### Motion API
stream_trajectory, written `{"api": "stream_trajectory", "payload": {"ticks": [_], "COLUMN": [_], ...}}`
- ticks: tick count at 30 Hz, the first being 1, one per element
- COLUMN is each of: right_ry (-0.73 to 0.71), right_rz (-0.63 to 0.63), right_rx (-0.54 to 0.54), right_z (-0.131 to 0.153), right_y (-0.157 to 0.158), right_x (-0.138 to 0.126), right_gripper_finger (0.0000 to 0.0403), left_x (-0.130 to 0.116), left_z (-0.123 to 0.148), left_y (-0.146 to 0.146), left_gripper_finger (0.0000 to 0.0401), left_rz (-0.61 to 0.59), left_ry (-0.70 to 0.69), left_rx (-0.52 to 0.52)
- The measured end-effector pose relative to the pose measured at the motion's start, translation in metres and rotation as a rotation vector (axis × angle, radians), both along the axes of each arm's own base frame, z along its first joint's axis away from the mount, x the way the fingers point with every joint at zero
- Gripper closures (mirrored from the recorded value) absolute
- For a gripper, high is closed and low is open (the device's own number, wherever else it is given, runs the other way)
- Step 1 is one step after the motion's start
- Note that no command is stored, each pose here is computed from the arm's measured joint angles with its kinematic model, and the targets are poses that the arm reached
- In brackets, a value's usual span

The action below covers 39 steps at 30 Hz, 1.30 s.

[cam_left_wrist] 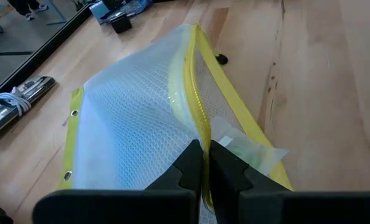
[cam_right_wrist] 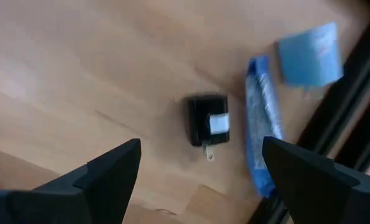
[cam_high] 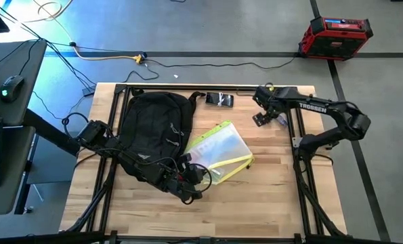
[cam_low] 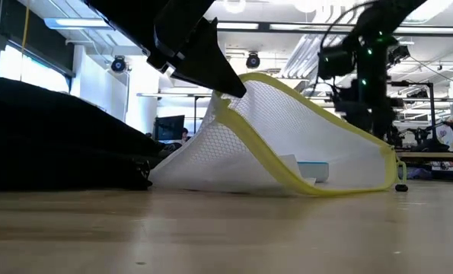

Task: Unpack backpack
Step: Put the black charger adapter into the transparent zip bag

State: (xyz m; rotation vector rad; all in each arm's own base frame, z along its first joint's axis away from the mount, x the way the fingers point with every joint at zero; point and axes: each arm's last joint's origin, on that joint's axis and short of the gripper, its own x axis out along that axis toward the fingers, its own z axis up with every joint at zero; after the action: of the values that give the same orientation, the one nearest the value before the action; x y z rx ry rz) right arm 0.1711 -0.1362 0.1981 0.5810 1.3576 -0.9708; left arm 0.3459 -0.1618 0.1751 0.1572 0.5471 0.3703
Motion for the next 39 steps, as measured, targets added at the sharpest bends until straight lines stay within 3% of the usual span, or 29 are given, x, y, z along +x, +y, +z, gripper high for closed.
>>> {"api": "stream_trajectory", "payload": {"ticks": [6, 12, 19, 30, 39], "right_ry": [-0.044, -0.056, -0.136, -0.271, -0.29], "right_rz": [0.021, 0.019, -0.004, -0.292, -0.294], "right_rx": [0.025, -0.079, -0.149, -0.171, -0.177], "right_z": [-0.033, -0.051, -0.053, -0.052, -0.051], "right_y": [0.007, 0.007, 0.001, -0.012, -0.012], "right_x": [-0.007, -0.01, -0.006, -0.01, -0.007], "right_gripper_finger": [0.0082, 0.0096, 0.0114, 0.0117, 0.0117], "left_x": [0.001, 0.001, 0.002, 0.002, 0.002], "left_z": [0.0, 0.0, 0.0, 0.0, 0.0], "left_y": [0.002, 0.003, 0.004, 0.004, 0.004], "left_gripper_finger": [0.0401, 0.0401, 0.0401, 0.0401, 0.0401], "left_rz": [0.003, 0.005, 0.009, -0.003, -0.004], "left_ry": [0.0, -0.001, -0.001, 0.006, 0.007], "left_rx": [-0.003, -0.004, -0.004, -0.015, -0.014]}}
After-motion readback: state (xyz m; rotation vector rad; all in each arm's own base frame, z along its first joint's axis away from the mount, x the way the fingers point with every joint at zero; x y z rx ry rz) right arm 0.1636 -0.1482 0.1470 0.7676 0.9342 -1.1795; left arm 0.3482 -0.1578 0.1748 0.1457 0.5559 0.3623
